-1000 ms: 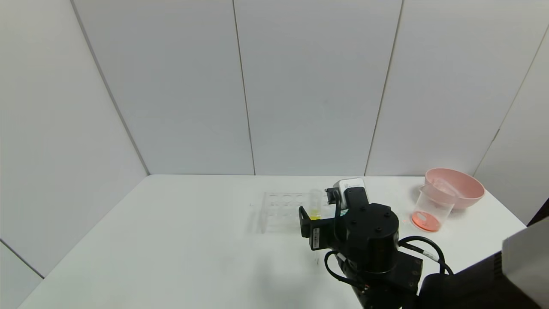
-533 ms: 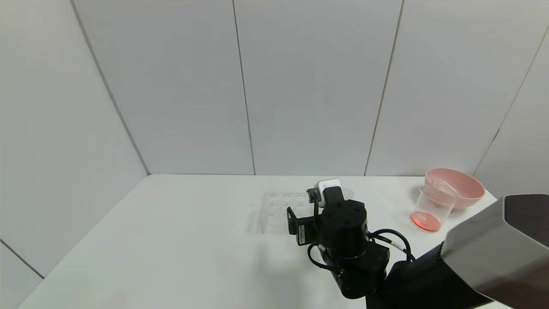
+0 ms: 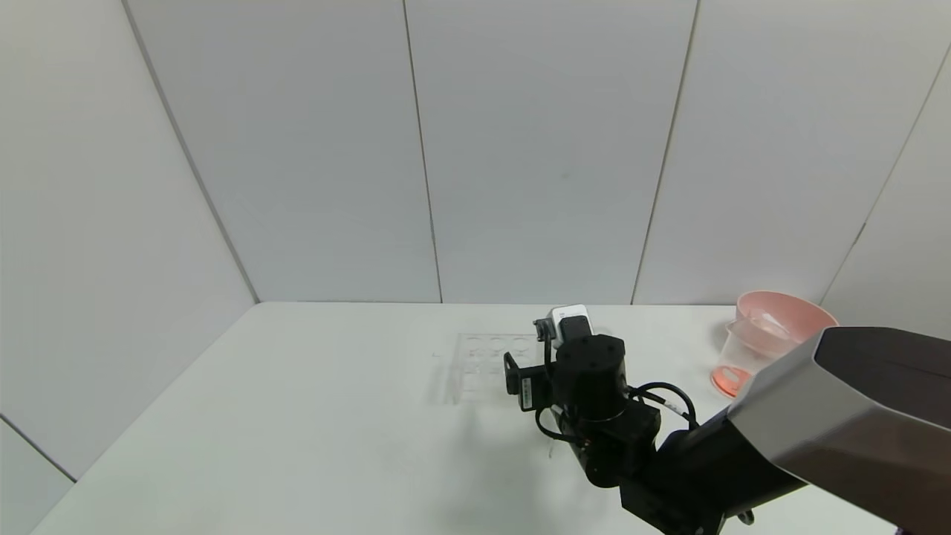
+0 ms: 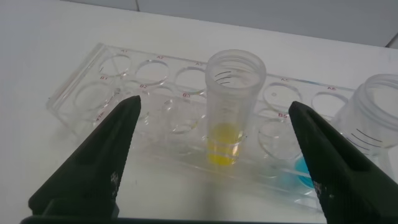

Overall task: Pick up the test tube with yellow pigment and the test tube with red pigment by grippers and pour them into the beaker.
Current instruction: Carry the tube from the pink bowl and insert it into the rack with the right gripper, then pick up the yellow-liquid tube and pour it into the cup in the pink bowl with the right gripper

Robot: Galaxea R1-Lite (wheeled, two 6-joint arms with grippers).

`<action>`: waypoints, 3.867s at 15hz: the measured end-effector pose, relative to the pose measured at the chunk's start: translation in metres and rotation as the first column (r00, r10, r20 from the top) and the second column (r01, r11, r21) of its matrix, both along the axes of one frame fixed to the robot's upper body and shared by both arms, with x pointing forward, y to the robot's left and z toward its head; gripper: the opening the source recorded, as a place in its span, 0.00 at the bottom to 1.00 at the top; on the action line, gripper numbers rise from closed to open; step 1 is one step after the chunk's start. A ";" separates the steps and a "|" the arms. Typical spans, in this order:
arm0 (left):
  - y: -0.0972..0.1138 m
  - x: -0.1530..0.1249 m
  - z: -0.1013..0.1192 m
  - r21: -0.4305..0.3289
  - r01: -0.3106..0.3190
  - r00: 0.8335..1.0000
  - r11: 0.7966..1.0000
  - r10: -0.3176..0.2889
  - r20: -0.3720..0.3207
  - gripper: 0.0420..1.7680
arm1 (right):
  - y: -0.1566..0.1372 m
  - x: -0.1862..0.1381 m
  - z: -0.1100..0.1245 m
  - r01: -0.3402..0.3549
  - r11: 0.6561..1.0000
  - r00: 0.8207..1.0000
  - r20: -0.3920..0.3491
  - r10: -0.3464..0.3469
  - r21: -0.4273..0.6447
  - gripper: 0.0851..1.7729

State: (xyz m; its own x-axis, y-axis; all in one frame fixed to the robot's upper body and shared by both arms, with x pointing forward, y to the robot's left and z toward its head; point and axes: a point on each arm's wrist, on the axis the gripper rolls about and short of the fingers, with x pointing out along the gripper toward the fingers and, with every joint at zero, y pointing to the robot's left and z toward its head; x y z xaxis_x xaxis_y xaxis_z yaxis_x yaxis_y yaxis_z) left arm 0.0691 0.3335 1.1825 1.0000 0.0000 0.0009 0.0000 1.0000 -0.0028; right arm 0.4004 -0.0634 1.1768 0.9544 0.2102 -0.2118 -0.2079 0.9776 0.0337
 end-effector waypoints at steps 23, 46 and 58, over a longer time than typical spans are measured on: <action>0.000 0.000 0.000 0.000 0.000 1.000 1.000 0.000 0.000 1.00 | -0.017 0.018 0.064 0.021 0.999 0.989 0.147 -0.027 0.044 0.24; 0.000 0.000 0.000 0.000 0.000 1.000 1.000 0.000 0.000 1.00 | -0.387 0.036 0.095 -0.072 0.836 0.928 0.270 0.256 -0.543 0.24; 0.000 0.000 0.000 0.000 0.000 1.000 1.000 0.000 0.000 1.00 | -0.405 0.039 0.075 -0.033 0.528 0.870 0.236 0.434 -0.849 0.24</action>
State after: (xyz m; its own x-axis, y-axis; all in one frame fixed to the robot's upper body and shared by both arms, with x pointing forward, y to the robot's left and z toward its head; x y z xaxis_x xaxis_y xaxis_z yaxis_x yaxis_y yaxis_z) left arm 0.0691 0.3335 1.1825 1.0000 0.0000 0.0009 0.0000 1.0000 -0.0028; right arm 0.4393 -0.4683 1.2516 0.9274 0.3701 -0.0537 -0.2298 0.4504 -0.8627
